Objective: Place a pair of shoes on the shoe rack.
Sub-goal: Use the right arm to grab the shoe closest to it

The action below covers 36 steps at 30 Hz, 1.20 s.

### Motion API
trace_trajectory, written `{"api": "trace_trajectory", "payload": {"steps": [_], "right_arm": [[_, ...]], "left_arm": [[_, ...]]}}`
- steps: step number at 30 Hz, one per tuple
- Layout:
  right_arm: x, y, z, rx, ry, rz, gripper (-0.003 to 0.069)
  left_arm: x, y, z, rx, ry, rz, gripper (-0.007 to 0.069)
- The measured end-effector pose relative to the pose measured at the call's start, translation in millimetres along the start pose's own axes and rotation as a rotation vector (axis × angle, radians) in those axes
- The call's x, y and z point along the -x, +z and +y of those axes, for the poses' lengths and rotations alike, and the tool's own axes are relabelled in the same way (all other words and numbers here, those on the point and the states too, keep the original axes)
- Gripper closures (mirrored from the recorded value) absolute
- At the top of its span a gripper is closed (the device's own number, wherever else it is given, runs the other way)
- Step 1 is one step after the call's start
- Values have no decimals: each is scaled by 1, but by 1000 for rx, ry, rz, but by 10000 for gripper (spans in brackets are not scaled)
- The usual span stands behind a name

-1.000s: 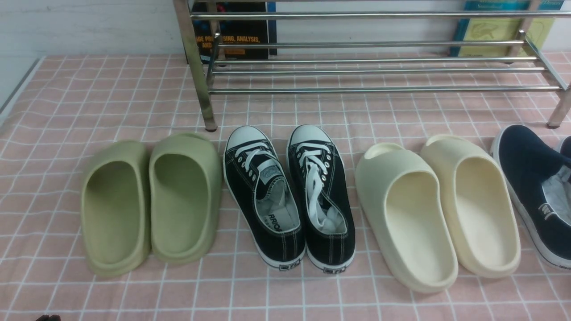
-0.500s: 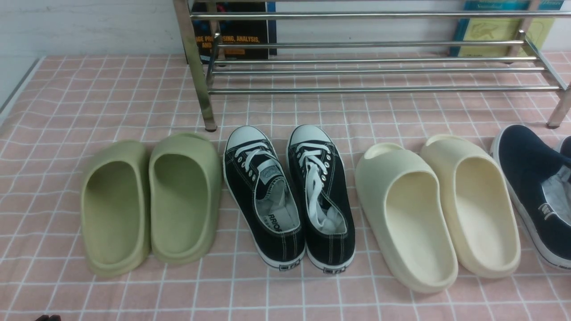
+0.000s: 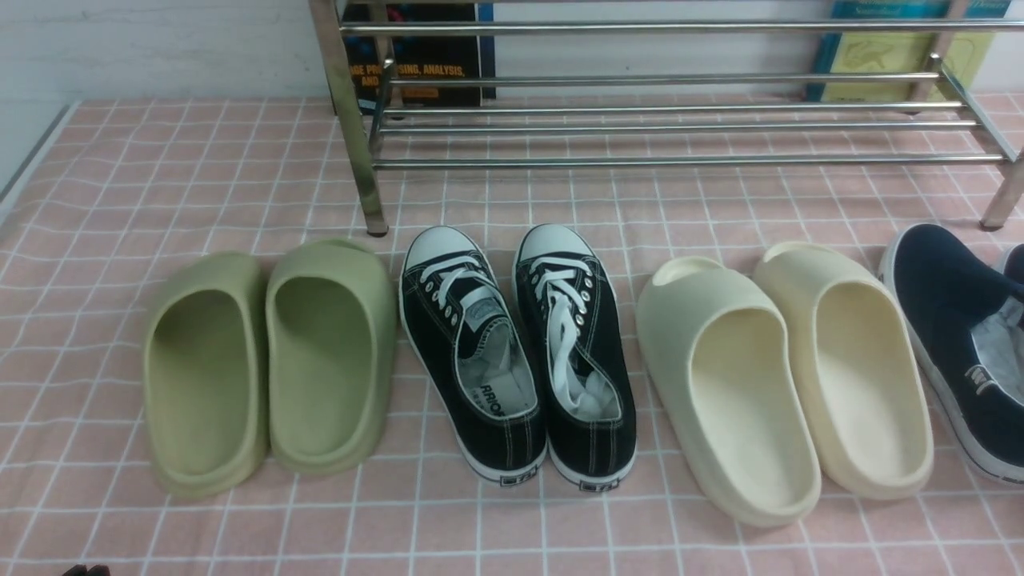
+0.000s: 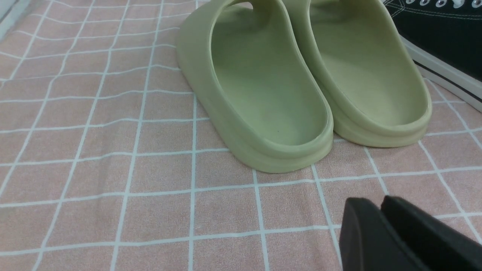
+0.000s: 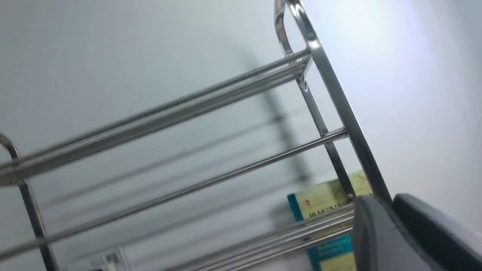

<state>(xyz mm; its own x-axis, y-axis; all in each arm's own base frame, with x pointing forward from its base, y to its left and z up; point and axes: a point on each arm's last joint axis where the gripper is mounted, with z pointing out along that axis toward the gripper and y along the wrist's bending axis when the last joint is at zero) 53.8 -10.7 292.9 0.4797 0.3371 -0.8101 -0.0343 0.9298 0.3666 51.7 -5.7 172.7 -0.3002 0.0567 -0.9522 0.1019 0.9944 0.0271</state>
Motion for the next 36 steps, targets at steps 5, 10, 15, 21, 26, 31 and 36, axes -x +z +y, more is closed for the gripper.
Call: {"api": "trace_trajectory", "payload": {"steps": [5,10,15,21,26,31,36], "right_arm": [[25,54,17,-19,-219,176,669],[12,114,17,-67,-307,509,663],[-32,154,5,-109,-368,987,661],[-82,179,-8,-115,-349,1348,594],[-126,190,-11,-91,-343,1502,305],[-157,190,-24,-106,-383,1593,164],[-192,189,-39,-139,-381,1659,211]], "left_arm": [[0,0,0,0,0,0,531],[0,0,0,0,0,0,524],[0,0,0,0,0,0,518],[0,0,0,0,0,0,516],[0,0,0,0,0,0,508],[0,0,0,0,0,0,507],[0,0,0,0,0,0,504]]}}
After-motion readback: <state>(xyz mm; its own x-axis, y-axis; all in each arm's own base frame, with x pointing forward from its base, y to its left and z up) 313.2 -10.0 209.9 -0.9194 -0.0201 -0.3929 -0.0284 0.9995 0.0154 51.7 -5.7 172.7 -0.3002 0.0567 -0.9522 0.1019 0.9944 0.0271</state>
